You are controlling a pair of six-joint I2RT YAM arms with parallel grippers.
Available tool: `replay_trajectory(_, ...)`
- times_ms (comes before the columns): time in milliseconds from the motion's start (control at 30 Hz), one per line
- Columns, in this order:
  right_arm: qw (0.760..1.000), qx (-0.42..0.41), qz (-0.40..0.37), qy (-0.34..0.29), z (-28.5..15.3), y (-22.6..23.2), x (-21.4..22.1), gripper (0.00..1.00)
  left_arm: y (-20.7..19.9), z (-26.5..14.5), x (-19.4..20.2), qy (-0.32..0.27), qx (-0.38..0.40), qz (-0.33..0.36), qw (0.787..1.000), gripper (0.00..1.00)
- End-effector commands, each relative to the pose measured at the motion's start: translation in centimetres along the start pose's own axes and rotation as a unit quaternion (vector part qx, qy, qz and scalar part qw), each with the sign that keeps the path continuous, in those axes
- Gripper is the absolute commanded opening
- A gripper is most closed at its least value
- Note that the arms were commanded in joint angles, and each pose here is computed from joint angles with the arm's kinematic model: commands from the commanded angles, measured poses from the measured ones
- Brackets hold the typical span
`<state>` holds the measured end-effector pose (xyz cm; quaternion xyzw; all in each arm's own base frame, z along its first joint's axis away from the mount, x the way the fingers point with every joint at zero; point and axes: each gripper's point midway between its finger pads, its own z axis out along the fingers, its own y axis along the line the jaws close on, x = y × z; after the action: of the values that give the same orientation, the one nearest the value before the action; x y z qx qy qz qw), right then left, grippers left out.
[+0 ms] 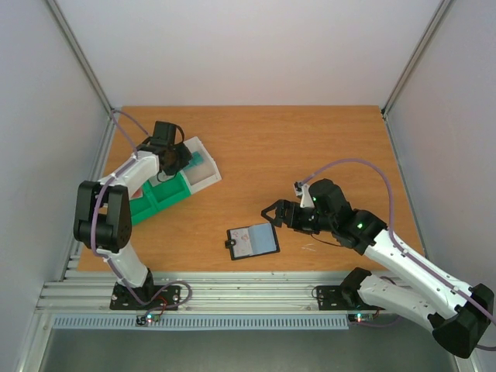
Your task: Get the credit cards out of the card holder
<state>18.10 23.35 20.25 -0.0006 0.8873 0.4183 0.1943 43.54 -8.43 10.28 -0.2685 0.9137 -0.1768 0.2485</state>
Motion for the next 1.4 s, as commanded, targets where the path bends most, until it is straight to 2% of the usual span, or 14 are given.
replay_trajectory(0,0.999,-0.025,-0.018,-0.008,-0.4,1.5,-0.5,0.99,-1.1,0.5,-2.4,-0.031,0.013,0.005,0.999,0.00)
replay_trajectory(367,0.999,0.008,-0.037,-0.018,-0.6,0.8,-1.2,0.98,-1.1,1.4,-2.9,-0.038,0.010,0.000,0.999,0.00)
replay_trajectory(1033,0.999,0.017,-0.038,-0.014,0.3,0.3,-1.3,0.98,0.3,3.2,-2.6,-0.022,-0.026,0.001,0.999,0.04)
replay_trajectory(1367,0.999,0.017,-0.037,-0.013,0.6,0.2,-1.3,0.98,0.7,3.2,-2.6,-0.022,-0.038,0.005,0.999,0.11)
